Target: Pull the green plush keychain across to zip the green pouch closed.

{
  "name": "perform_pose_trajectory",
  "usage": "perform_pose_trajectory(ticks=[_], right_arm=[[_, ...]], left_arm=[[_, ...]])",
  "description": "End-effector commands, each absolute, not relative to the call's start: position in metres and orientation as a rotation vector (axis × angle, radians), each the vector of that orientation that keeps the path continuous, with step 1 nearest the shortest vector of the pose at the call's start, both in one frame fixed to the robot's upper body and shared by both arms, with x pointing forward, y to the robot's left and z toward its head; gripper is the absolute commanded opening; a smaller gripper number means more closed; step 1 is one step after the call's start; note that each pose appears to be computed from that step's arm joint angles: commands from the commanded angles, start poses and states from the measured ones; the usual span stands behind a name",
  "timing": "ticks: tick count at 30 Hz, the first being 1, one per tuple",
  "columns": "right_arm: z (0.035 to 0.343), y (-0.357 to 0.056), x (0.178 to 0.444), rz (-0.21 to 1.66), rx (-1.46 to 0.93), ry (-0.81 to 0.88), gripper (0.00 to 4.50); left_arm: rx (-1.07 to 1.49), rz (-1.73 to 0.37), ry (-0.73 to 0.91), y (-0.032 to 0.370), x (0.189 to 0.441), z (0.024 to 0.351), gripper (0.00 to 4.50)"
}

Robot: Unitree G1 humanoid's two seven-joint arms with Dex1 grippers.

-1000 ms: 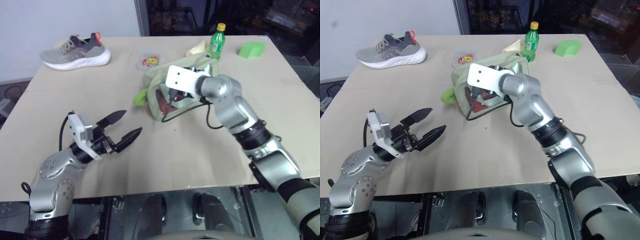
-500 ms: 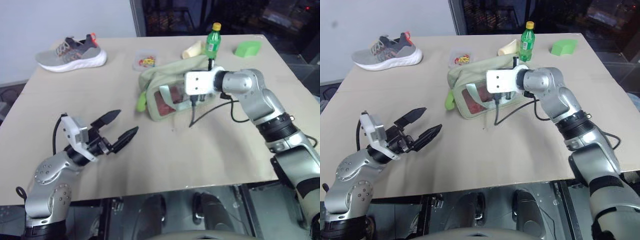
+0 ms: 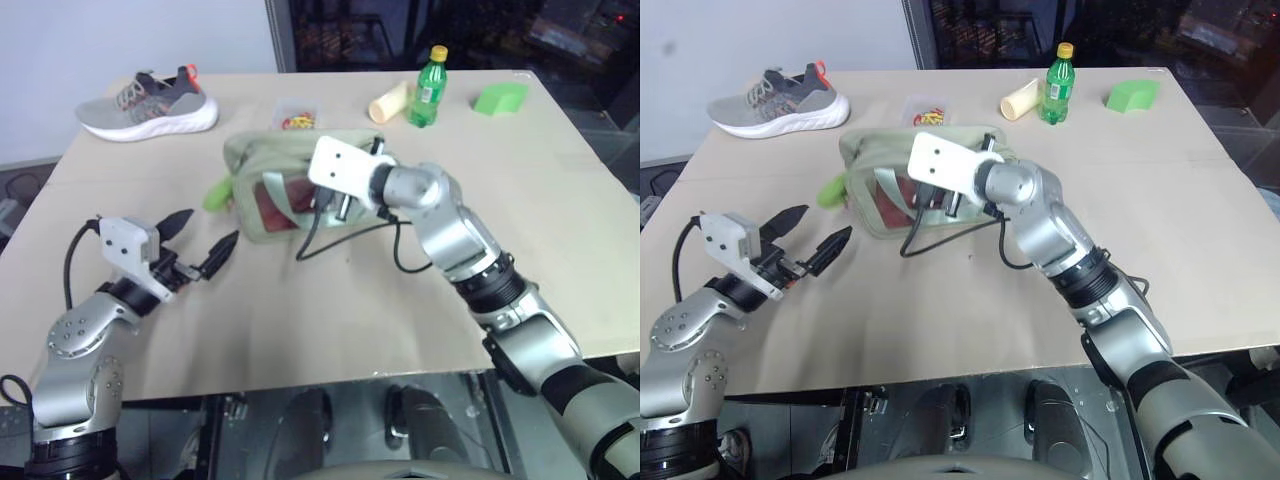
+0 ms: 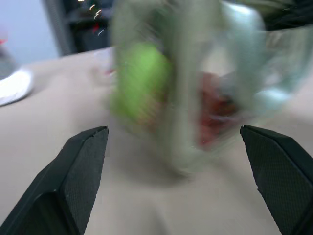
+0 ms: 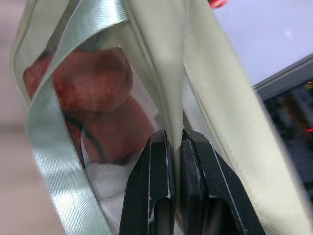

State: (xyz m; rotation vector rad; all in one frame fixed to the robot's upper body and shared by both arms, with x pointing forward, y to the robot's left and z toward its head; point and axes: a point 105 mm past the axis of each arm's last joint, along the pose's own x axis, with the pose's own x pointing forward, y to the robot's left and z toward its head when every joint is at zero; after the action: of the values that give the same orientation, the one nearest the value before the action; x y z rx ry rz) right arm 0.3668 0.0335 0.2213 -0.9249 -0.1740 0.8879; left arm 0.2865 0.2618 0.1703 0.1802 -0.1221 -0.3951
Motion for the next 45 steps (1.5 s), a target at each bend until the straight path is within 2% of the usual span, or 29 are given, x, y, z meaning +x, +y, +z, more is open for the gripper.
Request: perform_pose_trajectory(ticks=[1,12,13,15,21,22,25,28,30,33,35,38,39,40,41,44,45], right_arm=[[0.235,0.032,0.366,0.845,-0.932,-0.223,0.07],[0.234,0.038,0.365,0.859,-0.923,-0.232,0.07],[0.234,0.038,0.365,0.861,-0.923,-0.232,0.0],[0.234,0.039,0.365,0.863,-0.923,-0.233,0.0],[0.233,0.039,0.366,0.859,-0.931,-0.237,0.0],[0.233,0.04,0.366,0.858,-0.933,-0.238,0.0],[0.233,0.041,0.366,0.858,-0.933,-0.242,0.0],[0.233,0.043,0.368,0.856,-0.934,-0.245,0.0],[0.234,0.045,0.37,0.855,-0.933,-0.251,0.0],[0.236,0.048,0.372,0.852,-0.931,-0.257,0.0],[0.236,0.048,0.373,0.85,-0.929,-0.258,0.0],[0.237,0.05,0.373,0.849,-0.922,-0.26,0.0],[0.237,0.05,0.373,0.848,-0.919,-0.261,0.0],[0.237,0.049,0.373,0.847,-0.917,-0.261,0.0],[0.237,0.049,0.373,0.844,-0.916,-0.261,0.0],[0.238,0.046,0.373,0.838,-0.909,-0.258,0.0],[0.238,0.046,0.373,0.837,-0.905,-0.259,0.0]], left_arm=[[0.252,-0.35,-0.148,0.272,0.289,0.184,4.5],[0.335,-0.357,-0.148,0.262,0.305,0.19,4.5],[0.363,-0.361,-0.151,0.26,0.306,0.191,3.98],[0.409,-0.367,-0.155,0.259,0.308,0.193,3.26],[0.639,-0.406,-0.179,0.252,0.311,0.201,0.33],[0.69,-0.412,-0.198,0.25,0.311,0.206,0.05],[0.966,-0.442,-0.26,0.246,0.311,0.23,0.05],[1.336,-0.469,-0.419,0.234,0.31,0.271,0.05],[1.476,-0.469,-0.504,0.227,0.314,0.295,0.05],[1.604,-0.496,-0.596,0.215,0.319,0.312,0.05],[1.597,-0.588,-0.604,0.204,0.324,0.308,0.05],[1.514,-0.683,-0.541,0.2,0.335,0.294,0.95],[1.492,-0.691,-0.535,0.201,0.337,0.293,1.49],[1.47,-0.702,-0.533,0.201,0.337,0.293,1.67],[1.447,-0.701,-0.538,0.203,0.336,0.295,2.18],[1.191,-0.688,-0.526,0.218,0.324,0.305,2.18],[0.994,-0.697,-0.476,0.228,0.319,0.302,2.18]])
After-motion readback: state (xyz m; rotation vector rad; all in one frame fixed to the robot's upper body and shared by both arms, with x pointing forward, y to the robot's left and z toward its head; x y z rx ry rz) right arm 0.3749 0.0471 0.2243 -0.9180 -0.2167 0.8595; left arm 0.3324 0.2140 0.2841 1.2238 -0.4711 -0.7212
